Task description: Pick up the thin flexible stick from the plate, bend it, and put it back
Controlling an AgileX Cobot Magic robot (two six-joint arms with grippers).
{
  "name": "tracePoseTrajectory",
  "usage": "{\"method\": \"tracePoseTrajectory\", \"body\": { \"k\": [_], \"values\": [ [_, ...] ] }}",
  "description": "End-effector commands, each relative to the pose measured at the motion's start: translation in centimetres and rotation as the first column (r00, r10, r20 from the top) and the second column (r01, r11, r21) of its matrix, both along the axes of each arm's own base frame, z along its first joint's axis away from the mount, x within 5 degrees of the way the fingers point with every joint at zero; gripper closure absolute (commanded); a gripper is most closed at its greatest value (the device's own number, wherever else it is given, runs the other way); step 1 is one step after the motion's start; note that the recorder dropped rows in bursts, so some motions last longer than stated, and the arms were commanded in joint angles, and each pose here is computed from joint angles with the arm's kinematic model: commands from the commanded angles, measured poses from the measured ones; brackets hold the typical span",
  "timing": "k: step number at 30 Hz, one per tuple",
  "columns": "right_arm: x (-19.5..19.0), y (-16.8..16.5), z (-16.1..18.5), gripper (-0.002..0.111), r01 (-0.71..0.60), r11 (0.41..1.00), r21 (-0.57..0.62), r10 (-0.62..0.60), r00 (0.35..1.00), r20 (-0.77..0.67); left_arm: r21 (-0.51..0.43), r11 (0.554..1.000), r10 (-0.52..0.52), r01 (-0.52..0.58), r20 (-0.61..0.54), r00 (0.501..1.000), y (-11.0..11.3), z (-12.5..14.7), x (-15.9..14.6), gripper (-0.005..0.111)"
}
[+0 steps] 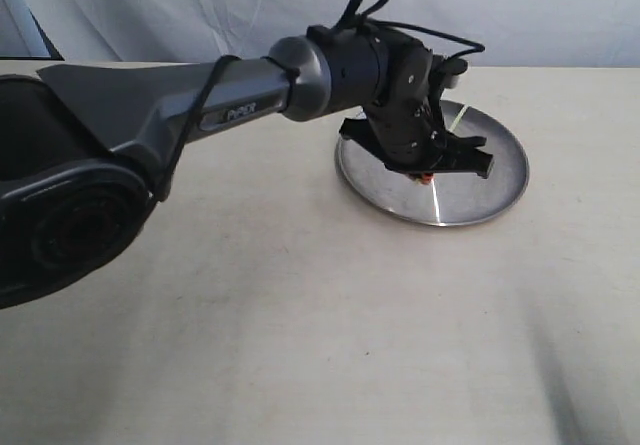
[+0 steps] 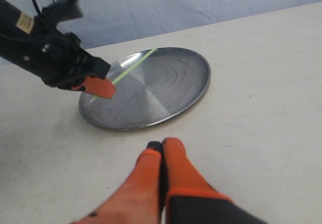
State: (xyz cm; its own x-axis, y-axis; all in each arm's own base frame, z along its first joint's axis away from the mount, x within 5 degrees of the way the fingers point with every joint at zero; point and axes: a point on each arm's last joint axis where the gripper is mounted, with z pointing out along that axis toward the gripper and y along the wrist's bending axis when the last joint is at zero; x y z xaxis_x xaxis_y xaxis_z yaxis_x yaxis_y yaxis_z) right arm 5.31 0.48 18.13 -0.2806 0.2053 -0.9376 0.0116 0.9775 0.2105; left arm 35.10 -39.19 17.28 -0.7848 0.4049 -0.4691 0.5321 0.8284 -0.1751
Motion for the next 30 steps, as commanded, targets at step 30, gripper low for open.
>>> {"method": "tracePoseTrajectory", "body": {
  "k": [30],
  "values": [
    [0.3, -0.1, 1.6, 0.108, 0.025, 0.992, 0.121, -0.047, 0.981, 0.188, -0.125, 0.930, -0.318, 0.345, 0.198, 0.927, 14.7, 12.3, -15.6, 0.107]
  ]
}}
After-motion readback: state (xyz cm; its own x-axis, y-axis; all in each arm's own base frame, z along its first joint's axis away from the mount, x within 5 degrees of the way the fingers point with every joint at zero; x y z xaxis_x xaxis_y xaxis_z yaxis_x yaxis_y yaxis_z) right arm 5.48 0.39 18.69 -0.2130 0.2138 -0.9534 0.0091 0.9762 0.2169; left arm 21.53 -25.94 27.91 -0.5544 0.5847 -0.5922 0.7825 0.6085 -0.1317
